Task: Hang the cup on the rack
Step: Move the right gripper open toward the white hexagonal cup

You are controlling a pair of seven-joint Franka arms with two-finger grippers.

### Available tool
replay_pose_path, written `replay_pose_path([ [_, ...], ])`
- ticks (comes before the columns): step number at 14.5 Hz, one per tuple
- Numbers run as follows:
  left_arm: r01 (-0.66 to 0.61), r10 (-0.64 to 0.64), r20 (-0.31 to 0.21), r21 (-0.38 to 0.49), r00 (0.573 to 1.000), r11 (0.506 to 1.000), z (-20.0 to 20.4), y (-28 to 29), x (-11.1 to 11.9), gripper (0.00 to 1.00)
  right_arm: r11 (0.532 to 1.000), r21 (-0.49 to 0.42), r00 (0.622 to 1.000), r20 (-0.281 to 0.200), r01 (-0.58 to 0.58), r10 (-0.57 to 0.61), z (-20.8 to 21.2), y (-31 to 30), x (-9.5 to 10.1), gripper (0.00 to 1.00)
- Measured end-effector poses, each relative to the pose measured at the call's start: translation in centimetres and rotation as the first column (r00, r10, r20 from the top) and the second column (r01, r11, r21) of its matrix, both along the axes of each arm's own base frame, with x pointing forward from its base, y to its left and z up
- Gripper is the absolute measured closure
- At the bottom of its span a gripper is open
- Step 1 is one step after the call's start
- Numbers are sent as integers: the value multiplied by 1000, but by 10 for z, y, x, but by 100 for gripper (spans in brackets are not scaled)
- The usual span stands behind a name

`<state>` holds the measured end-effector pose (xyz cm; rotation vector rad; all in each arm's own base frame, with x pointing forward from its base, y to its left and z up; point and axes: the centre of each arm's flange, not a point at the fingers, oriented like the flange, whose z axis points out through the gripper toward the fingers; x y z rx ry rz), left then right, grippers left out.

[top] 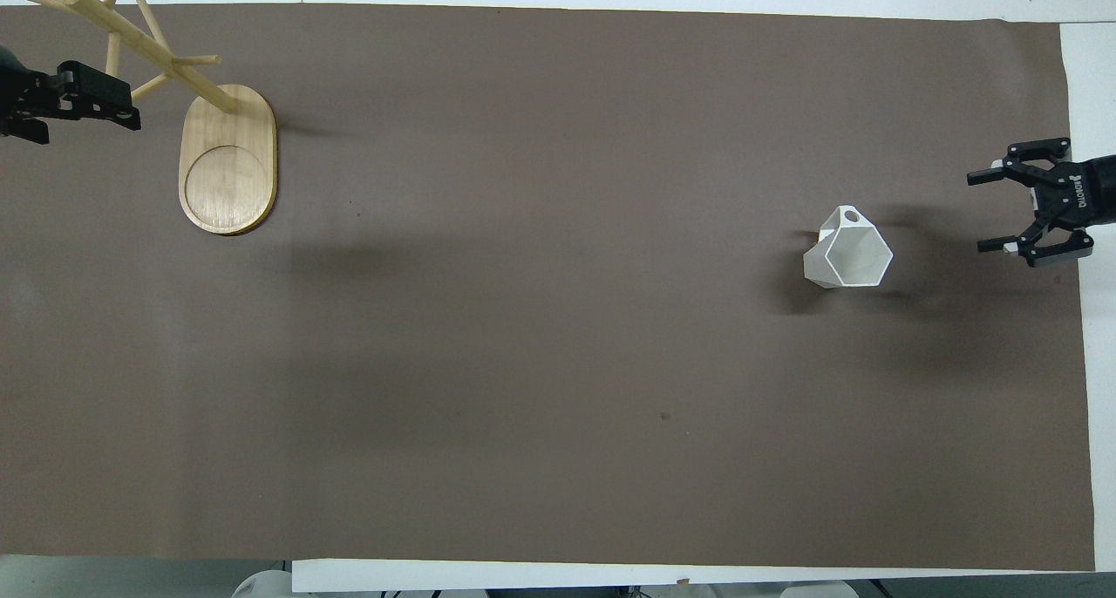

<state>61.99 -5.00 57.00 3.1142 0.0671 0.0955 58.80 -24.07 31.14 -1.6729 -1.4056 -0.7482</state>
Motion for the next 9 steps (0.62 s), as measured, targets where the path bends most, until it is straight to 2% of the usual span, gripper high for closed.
replay_pose_path([
  [2,0,0,0,0,1000,1000,0,0,0,0,996,80,997,73,-38,32,-34,6,-14,0],
  [5,0,0,0,0,1000,1000,0,0,0,0,987,133,987,142,-88,68,-58,12,-33,0],
  [9,0,0,0,0,1000,1000,0,0,0,0,970,223,981,187,-91,49,-87,31,-51,0],
])
